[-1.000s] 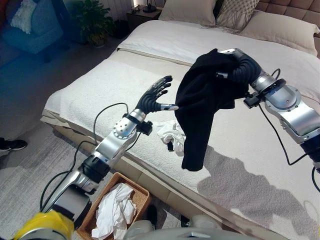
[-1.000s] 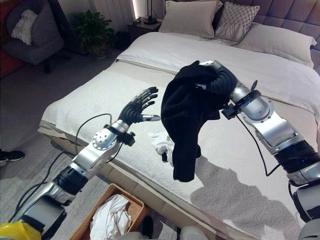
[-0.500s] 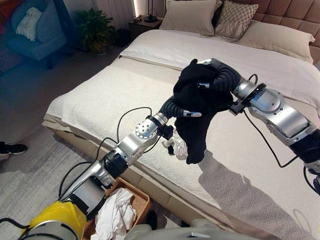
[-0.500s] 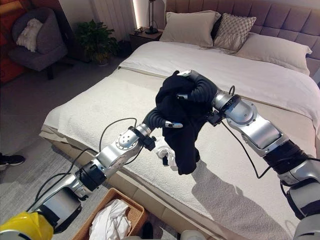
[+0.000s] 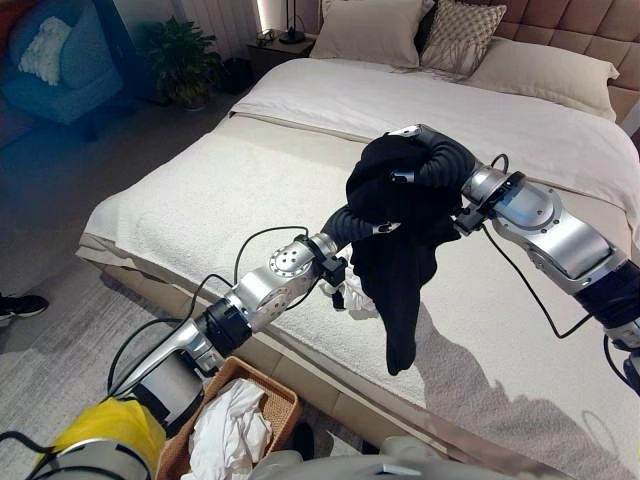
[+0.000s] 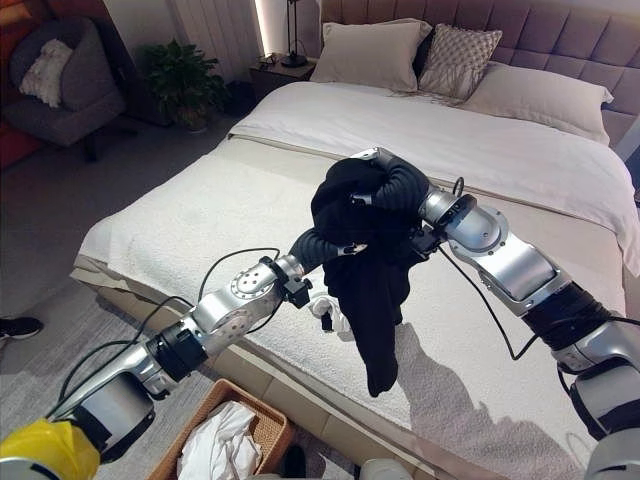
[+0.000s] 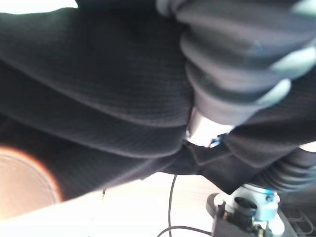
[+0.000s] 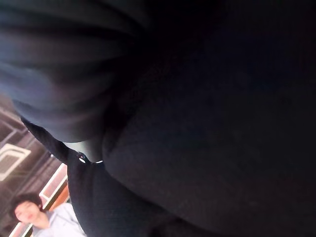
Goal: Pick up clothes into the bucket
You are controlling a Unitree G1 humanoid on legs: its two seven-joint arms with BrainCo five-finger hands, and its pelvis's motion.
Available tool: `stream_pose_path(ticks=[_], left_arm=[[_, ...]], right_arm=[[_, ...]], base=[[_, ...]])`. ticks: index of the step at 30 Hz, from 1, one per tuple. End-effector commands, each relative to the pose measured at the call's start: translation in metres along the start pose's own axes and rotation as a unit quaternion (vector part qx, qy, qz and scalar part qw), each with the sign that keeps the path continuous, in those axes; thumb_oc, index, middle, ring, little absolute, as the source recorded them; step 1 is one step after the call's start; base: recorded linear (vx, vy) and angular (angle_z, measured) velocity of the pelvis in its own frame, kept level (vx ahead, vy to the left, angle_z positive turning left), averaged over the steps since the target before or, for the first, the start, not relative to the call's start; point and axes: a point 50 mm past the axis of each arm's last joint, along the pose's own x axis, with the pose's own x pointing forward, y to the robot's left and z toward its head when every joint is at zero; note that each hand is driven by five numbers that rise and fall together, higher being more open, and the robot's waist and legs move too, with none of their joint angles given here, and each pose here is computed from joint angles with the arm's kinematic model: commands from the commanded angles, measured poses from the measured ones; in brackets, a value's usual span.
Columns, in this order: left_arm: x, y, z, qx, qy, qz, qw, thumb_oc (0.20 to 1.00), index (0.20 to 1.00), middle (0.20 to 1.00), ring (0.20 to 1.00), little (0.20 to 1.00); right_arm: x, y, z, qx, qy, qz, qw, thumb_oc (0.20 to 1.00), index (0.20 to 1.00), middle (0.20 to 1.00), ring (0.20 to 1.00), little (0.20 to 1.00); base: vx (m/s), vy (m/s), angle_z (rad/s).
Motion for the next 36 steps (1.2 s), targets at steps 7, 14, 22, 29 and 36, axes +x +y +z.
stream_pose_path(ticks=[7,14,22,29,36], left_arm=[[-0.018,0.017,-0.011,-0.103,-0.041,0.075,0.991,0.200,0.200,0.200,0.200,0.200],[-0.065,0.046,-0.009,-0.087,-0.086,0.167,0.978,0.200,0.200,0.200,0.200,0.200],[-0.134,0.071,0.003,-0.042,-0.147,0.288,0.945,0.200,0.200,0.200,0.200,0.200],[-0.182,0.073,0.049,0.030,-0.256,0.350,0.901,0.200,0.200,0.200,0.200,0.200],[-0.208,0.059,0.101,0.090,-0.373,0.328,0.863,0.200,0.200,0.200,0.200,0.200]], right_arm=[[-0.024,-0.026,0.011,0.062,-0.088,-0.145,0.984,1.000,1.000,1.000,1.000,1.000],[-0.079,-0.026,-0.048,0.123,-0.003,-0.293,0.948,1.000,1.000,1.000,1.000,1.000],[-0.152,0.024,-0.128,0.226,0.161,-0.420,0.864,1.000,1.000,1.000,1.000,1.000],[-0.206,0.093,-0.180,0.240,0.356,-0.386,0.816,1.000,1.000,1.000,1.000,1.000],[-0.252,0.141,-0.215,0.230,0.522,-0.332,0.751,1.000,1.000,1.000,1.000,1.000]], base=[[0.00,0.000,0.00],[0.00,0.000,0.01],[0.00,0.001,0.00],[-0.06,0.006,0.02],[-0.02,0.001,0.01]])
